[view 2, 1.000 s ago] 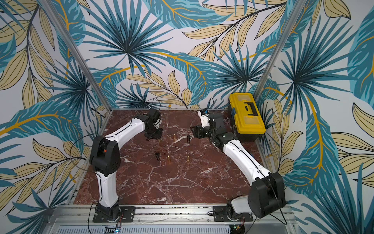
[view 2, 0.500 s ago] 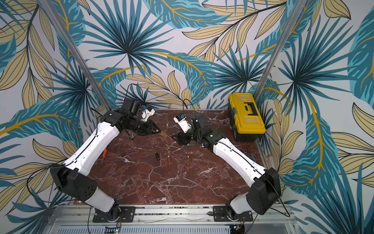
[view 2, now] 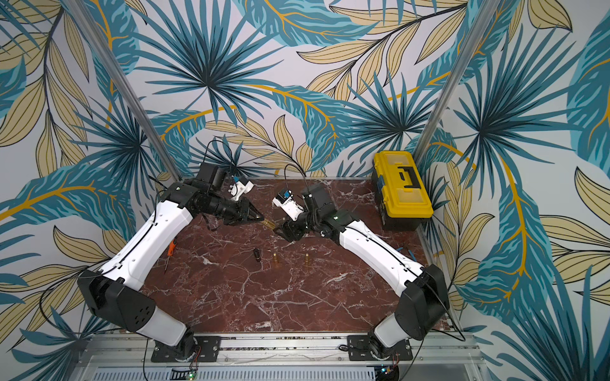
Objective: Open the lipstick cap
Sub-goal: Open the cover of the lipstick.
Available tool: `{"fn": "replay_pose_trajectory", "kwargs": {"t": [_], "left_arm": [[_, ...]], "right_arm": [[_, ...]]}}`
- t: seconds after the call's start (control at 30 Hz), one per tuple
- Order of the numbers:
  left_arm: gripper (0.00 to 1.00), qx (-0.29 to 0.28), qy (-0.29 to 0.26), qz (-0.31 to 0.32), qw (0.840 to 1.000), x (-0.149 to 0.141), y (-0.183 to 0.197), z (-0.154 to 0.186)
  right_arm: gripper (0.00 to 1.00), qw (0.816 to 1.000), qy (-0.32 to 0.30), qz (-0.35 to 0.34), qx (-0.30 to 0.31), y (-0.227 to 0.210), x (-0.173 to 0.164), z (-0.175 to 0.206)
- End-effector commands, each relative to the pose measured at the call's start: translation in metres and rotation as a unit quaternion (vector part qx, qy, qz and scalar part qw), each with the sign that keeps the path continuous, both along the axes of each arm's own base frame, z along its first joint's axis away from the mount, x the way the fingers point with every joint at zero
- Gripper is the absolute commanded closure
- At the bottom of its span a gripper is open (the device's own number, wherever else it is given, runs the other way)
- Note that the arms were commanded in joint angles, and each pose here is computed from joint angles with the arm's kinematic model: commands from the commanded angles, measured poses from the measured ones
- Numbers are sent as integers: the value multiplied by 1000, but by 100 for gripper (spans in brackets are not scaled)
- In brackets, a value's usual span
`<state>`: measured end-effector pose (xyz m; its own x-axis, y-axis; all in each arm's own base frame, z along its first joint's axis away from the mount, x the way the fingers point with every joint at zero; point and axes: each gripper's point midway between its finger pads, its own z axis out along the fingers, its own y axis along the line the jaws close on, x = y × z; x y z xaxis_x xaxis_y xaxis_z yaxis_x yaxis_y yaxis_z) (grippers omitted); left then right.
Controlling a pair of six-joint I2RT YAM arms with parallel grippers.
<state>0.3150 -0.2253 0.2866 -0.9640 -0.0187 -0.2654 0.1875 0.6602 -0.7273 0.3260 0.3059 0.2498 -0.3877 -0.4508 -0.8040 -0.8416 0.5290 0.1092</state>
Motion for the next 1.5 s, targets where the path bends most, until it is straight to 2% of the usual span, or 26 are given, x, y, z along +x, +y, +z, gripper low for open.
{"fn": "replay_pose_trajectory", "kwargs": {"t": [0.0,0.3,0.63,0.83,1.0,1.13,1.17,1.23,1.27,1.47], "left_arm": [[93,-15,-3,-7,1000,-2,-3,9],[93,-28,6,-24,999,-9,-8,10],[92,-25,3,-25,999,-9,-7,11],[92,-23,-2,-23,999,-4,-7,12],[93,-22,-5,-24,999,-2,-8,14],[100,-20,-5,-26,999,-1,-7,13],[100,-17,-5,-25,1000,-1,-7,12],[100,-14,-8,-23,1000,2,-4,13],[100,-11,-9,-21,1000,4,-1,12],[100,-18,-19,-8,1000,19,14,21]], "right_arm": [[30,1000,-1,22,4,6,-6,6],[37,999,-1,37,4,24,0,3],[52,999,-6,49,-6,35,-2,2],[74,999,-2,43,-24,33,-2,-5],[73,999,-5,36,-27,28,-4,-5],[74,999,-6,37,-26,28,-6,-3],[76,999,-6,37,-27,28,-6,-3],[88,999,-8,34,-32,26,-5,-4],[100,999,-9,30,-36,25,-4,-5],[100,998,-3,24,-58,18,-9,-19]]}}
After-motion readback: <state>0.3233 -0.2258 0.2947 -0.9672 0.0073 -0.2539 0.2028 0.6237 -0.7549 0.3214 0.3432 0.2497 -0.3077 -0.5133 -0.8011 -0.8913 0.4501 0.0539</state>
